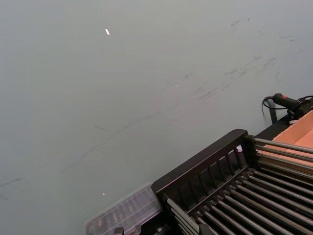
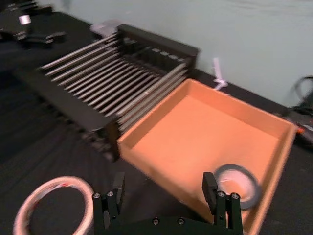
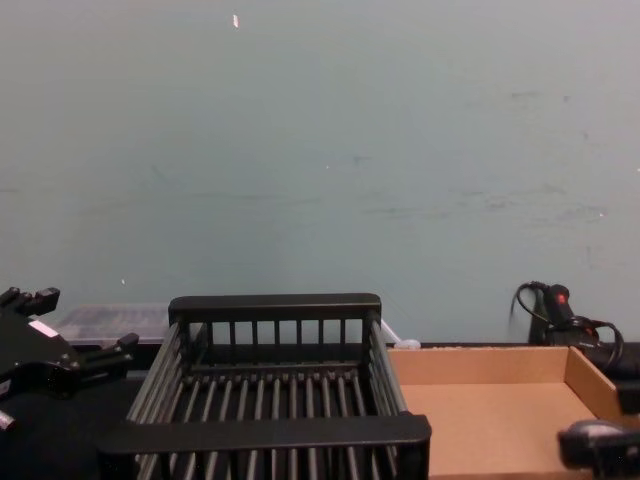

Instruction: Pick up the white tape and place it into the black box , Pick up the silver tape and place it into the brown box.

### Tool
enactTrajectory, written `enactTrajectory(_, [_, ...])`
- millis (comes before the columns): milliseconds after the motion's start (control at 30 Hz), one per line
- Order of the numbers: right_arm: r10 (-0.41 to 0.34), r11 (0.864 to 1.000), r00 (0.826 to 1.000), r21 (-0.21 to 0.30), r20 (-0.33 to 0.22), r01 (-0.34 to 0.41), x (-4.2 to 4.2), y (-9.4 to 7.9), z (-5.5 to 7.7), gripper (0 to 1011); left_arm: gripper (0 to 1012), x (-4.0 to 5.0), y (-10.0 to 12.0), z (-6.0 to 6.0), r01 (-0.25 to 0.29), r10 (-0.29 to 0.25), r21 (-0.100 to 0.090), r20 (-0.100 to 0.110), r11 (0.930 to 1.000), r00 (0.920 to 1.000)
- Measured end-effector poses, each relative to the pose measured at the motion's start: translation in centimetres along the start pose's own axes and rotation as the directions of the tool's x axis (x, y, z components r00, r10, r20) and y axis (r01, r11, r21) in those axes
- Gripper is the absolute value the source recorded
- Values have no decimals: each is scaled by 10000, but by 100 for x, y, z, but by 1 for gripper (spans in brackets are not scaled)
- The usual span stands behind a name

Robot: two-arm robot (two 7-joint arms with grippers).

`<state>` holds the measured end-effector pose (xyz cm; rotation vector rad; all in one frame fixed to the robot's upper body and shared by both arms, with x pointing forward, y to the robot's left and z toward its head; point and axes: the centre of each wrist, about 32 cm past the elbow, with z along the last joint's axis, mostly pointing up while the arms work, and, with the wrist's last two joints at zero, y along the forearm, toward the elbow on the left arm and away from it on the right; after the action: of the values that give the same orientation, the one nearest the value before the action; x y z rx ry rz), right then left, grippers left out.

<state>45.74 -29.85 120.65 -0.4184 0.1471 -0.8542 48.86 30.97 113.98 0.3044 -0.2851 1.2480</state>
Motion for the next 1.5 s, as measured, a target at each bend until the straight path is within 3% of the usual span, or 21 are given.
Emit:
enactTrajectory(267, [1291,9913,9898,-349,595,-1272,-126,38,-15,1002,1001,0,0,0,0,0,0,0,10000,10000])
enactTrajectory(667, [2398,9687,9635,-941,1186,-2295,-227,178,-28,1002,1001,0,0,0,0,0,1,0,10000,10000])
enactTrajectory(1000, [2860,9542,9472,-1332,1448,-2677,-282,266,-70,1002,1001,0,0,0,1,-1,1,0,10000,10000])
enactTrajectory(1500, [3021,9455,9432,-1698,1383,-2779,-338,424,-158,1002,1001,0,0,0,0,0,0,0,10000,10000])
